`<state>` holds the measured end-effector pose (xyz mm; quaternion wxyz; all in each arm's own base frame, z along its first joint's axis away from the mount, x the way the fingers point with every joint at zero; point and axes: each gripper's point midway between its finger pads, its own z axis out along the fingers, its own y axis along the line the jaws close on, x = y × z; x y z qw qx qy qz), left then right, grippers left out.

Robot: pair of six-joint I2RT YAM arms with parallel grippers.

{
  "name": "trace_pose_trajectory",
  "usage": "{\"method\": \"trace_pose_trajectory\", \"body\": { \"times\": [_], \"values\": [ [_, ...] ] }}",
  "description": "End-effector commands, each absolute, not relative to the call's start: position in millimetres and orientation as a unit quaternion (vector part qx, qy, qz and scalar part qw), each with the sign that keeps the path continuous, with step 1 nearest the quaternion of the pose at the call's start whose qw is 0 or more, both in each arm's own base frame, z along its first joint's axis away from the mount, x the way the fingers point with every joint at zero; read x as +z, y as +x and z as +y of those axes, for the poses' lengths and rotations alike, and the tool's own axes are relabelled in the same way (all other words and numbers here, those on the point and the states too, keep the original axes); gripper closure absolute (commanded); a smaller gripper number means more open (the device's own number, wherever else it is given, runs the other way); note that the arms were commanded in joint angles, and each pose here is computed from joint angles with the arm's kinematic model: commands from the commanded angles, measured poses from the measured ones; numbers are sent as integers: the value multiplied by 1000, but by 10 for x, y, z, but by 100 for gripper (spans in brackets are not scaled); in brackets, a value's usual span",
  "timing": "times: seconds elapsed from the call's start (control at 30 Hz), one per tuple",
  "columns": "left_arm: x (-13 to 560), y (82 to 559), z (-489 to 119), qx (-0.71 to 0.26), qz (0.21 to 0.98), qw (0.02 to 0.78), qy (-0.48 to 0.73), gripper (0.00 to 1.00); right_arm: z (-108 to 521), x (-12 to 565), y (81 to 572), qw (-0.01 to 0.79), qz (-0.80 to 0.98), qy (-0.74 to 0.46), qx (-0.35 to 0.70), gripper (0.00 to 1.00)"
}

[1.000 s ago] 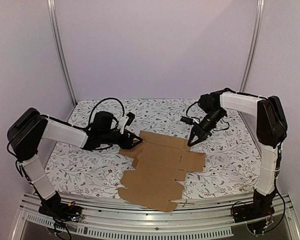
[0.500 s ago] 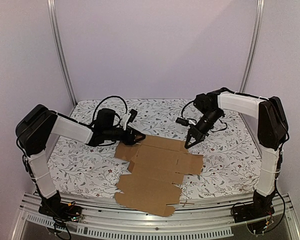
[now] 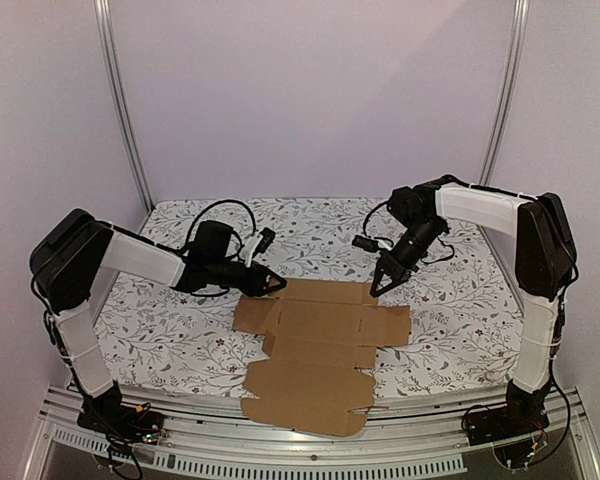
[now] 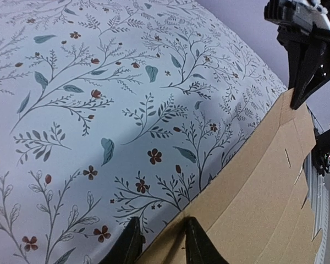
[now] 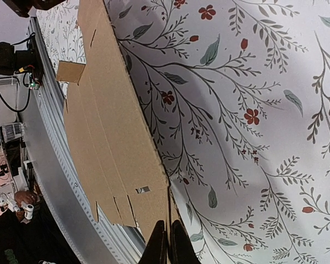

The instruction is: Fold the paper box

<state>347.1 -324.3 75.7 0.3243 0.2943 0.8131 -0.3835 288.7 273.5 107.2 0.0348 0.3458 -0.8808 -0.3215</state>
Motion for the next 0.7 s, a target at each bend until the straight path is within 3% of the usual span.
{"method": "trace_pose_trajectory", "body": {
  "times": [0.0,0.23,0.33,0.4,0.5,0.67],
  "values": [
    [740,3413,-3185,-392,824,300,279,72,2720,1207,2913,6,-881,356,-313,97],
    [683,3343,-3226,-408,825,269,282,79,2661,1239,2923,-4,-883,353,-308,97],
    [677,3345,-3238,-409,826,265,283,94,2654,1239,2916,-4,-883,354,-308,95],
    [709,3344,-3266,-417,823,264,283,100,2655,1243,2896,-2,-881,359,-309,87],
    [831,3344,-3324,-423,816,272,286,100,2635,1272,2893,-5,-875,382,-297,75],
    [1146,3251,-3429,-414,791,311,325,100,2670,1441,3109,-61,-859,442,-252,63]
  ]
}}
